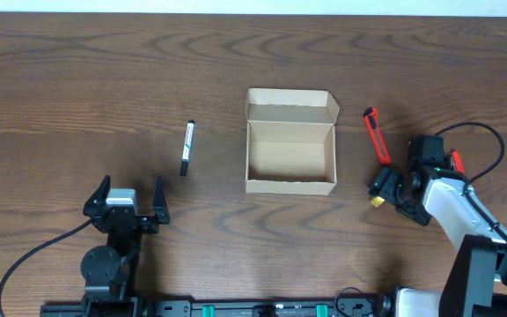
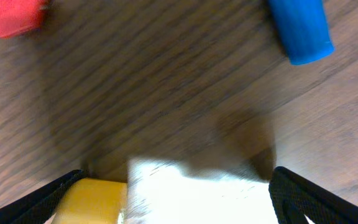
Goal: Pack container
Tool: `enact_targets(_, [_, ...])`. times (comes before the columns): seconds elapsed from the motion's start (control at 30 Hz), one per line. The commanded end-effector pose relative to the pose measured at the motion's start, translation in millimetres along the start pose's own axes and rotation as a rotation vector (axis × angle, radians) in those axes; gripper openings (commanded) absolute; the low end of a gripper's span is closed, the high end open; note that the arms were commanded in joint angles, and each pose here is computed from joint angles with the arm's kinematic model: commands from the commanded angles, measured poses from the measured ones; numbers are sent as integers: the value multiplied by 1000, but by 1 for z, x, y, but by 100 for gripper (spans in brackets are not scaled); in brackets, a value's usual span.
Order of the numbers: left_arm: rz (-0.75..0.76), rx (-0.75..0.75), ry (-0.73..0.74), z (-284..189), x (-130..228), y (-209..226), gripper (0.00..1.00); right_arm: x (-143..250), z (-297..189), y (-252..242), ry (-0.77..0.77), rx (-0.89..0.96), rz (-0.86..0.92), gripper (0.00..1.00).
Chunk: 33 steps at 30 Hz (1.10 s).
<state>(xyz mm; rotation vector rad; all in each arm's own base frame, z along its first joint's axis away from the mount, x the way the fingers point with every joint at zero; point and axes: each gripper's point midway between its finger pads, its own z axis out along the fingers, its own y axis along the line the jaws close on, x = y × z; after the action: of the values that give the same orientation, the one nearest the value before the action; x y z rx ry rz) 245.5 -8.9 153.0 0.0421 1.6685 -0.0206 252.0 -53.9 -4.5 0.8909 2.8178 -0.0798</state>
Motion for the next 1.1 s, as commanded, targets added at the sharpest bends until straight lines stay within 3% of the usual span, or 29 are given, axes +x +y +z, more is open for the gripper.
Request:
enact_targets(0.0, [-18,3,57,0,16,0,95,-3,2,-8,-11,29,32,93])
enact_targets(0.33, [-18,3,57,0,16,0,95,-2,2,-8,-10,29,32,89])
enact_targets(0.63, [-18,3,57,0,16,0,95,0,2,-8,2,26,31,62])
enact_targets(1.07, [-18,3,57,0,16,0,95,3,2,-9,14,31,25,74])
